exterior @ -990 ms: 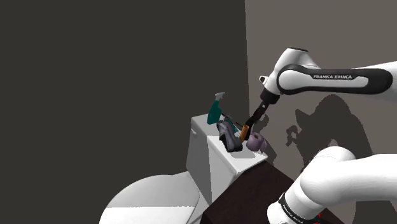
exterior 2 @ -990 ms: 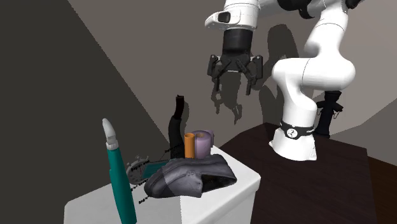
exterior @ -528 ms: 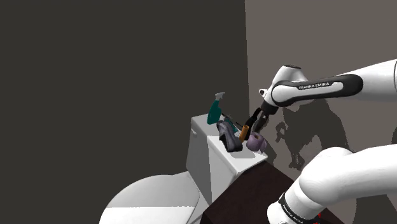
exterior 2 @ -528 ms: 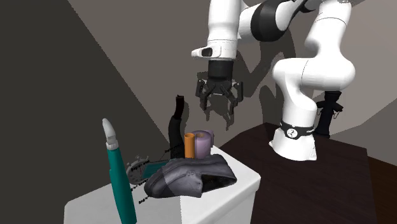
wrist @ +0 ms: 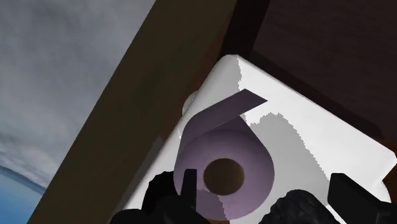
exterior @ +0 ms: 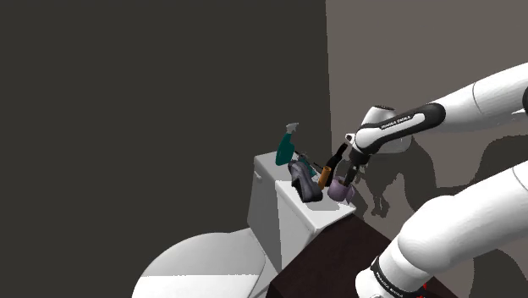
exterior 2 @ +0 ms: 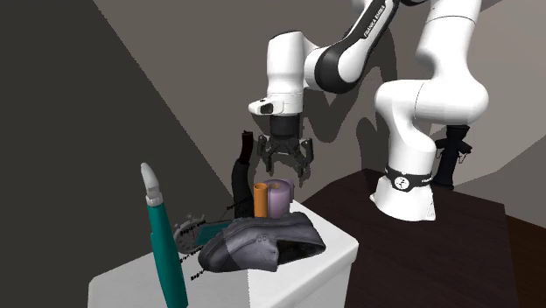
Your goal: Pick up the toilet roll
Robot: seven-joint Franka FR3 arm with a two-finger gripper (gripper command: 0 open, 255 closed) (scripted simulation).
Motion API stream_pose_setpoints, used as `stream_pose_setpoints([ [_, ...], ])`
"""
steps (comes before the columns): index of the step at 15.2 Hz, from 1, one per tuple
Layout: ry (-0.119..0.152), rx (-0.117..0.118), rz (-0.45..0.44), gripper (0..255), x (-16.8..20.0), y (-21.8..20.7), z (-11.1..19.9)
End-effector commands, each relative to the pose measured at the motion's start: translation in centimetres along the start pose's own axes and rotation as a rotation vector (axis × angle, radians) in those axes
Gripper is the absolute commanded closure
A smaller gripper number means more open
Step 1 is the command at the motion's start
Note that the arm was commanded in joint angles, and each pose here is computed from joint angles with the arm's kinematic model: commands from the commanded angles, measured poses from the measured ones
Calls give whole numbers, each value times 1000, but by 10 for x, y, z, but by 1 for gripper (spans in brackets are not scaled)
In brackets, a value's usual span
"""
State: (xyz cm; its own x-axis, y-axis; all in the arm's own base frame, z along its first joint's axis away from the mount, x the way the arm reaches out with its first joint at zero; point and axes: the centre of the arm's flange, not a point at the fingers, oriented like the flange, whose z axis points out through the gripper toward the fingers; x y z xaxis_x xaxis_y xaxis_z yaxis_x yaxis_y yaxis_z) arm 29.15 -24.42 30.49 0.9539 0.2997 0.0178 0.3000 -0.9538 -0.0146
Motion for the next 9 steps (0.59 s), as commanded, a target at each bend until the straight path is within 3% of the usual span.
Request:
stream_pose_setpoints([
  [1, -11, -8, 10, 0, -14, 20, 24],
  [9, -11, -7, 10, 0, -15, 21, 65],
])
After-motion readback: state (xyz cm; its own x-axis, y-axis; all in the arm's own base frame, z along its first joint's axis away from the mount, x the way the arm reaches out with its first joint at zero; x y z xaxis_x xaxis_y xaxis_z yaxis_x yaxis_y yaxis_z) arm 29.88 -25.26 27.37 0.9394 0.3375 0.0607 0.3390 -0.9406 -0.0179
